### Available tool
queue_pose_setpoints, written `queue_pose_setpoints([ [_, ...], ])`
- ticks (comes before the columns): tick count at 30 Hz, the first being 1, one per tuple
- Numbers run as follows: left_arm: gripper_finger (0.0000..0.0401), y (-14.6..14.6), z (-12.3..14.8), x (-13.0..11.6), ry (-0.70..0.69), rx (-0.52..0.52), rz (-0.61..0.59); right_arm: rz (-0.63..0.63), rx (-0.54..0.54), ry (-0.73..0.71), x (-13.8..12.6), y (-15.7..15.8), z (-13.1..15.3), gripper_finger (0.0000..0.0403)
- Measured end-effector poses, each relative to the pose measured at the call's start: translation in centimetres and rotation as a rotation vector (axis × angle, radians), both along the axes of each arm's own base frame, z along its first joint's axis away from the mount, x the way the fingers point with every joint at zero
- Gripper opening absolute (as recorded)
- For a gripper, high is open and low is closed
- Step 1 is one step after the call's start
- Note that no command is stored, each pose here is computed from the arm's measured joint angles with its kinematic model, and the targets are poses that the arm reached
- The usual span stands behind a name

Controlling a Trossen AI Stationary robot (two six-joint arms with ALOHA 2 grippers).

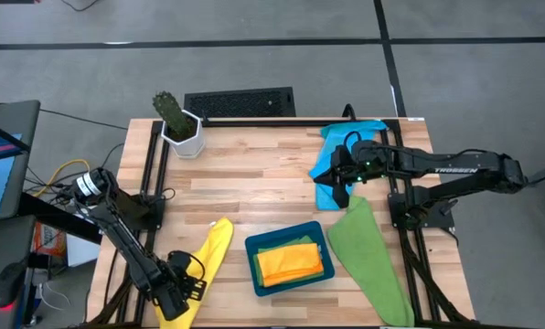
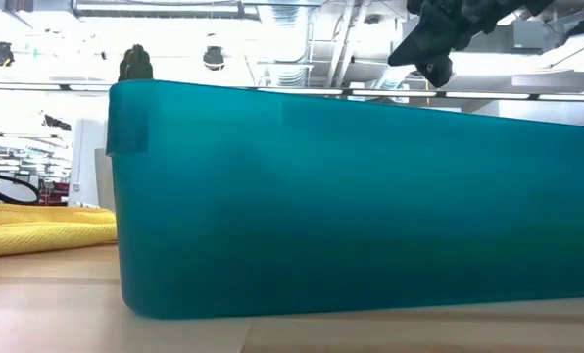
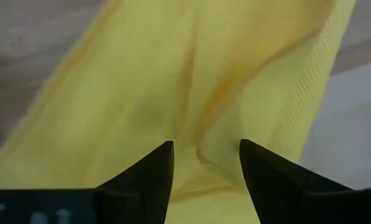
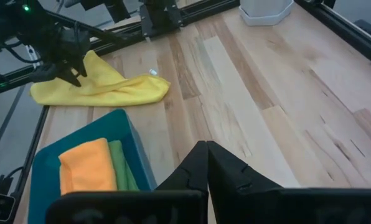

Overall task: Fold microfiber towels
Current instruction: Fold the yellow microfiber towel

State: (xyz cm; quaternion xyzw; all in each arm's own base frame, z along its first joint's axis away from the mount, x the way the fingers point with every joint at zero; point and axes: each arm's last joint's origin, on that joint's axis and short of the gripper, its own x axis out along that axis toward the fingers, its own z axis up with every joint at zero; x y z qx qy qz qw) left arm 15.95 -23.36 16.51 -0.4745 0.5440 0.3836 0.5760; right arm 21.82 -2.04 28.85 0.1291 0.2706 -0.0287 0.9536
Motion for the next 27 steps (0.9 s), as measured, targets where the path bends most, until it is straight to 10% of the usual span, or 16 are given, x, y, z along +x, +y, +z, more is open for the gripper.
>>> queue_pose_setpoints([
  [27,0.0003,-0.3,1.4,1.6,-0.038,-0.092,-0.005,0.084,-0.041,-0.194,3.2,0.3,0.4,0.0032],
])
